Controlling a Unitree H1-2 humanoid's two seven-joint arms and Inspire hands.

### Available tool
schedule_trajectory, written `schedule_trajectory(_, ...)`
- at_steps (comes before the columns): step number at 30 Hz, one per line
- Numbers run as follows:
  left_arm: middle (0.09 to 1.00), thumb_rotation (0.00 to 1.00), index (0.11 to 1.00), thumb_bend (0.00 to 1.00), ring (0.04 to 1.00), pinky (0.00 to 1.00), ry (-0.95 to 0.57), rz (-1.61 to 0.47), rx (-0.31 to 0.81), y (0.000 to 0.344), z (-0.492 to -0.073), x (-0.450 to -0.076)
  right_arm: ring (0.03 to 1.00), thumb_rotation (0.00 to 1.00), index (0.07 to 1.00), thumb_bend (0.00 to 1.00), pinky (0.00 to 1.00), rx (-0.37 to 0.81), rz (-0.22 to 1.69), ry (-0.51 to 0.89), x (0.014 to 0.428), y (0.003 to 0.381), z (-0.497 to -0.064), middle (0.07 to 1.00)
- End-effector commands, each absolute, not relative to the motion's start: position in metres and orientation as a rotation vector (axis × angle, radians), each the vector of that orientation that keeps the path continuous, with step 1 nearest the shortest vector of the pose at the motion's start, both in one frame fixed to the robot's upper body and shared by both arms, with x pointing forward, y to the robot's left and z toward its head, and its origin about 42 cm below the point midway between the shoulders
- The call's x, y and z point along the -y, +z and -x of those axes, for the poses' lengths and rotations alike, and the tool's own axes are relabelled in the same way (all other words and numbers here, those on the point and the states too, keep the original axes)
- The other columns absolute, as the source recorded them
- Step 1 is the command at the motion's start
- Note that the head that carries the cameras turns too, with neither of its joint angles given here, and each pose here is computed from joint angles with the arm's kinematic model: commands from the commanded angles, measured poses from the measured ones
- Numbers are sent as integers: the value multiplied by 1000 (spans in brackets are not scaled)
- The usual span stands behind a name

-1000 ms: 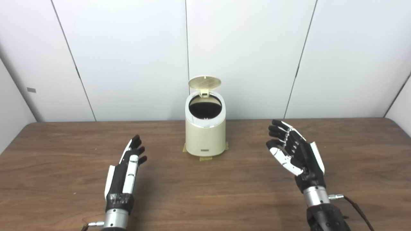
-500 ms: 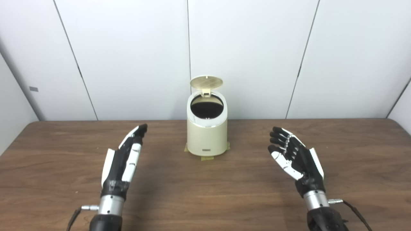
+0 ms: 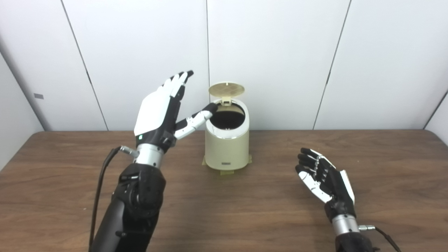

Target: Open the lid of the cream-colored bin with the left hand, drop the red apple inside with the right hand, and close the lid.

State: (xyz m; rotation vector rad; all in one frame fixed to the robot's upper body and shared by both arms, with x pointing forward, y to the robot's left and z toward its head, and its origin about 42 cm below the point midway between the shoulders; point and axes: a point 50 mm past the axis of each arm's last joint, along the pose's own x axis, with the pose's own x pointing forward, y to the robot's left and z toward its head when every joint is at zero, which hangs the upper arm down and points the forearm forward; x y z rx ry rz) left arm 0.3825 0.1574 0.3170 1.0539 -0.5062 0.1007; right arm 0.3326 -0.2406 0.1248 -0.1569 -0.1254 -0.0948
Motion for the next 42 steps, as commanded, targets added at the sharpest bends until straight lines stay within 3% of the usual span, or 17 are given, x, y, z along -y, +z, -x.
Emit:
schedule_trajectory(1,1000,999,999,870,1000,1000,157,-1101,591,347,-386,-145,745,415,745,239,666,223,150,-100,238,145,-344,745)
schedule_trajectory(10,986,1000,976,950,1000,1000,176,-1234,619,363,-402,-108,738,403,743,237,673,220,174,-96,240,143,-344,745)
schedule_trajectory(21,933,1000,922,1000,1000,1000,121,-1334,557,381,-423,-88,736,397,748,226,681,222,211,-76,239,139,-344,753)
schedule_trajectory(27,890,1000,878,1000,1000,1000,94,-1349,508,373,-435,-81,740,400,745,229,683,219,190,-75,238,138,-344,753)
schedule_trajectory(42,897,1000,888,1000,1000,1000,29,-1384,391,351,-451,-80,750,354,750,212,685,223,176,-67,237,138,-344,761)
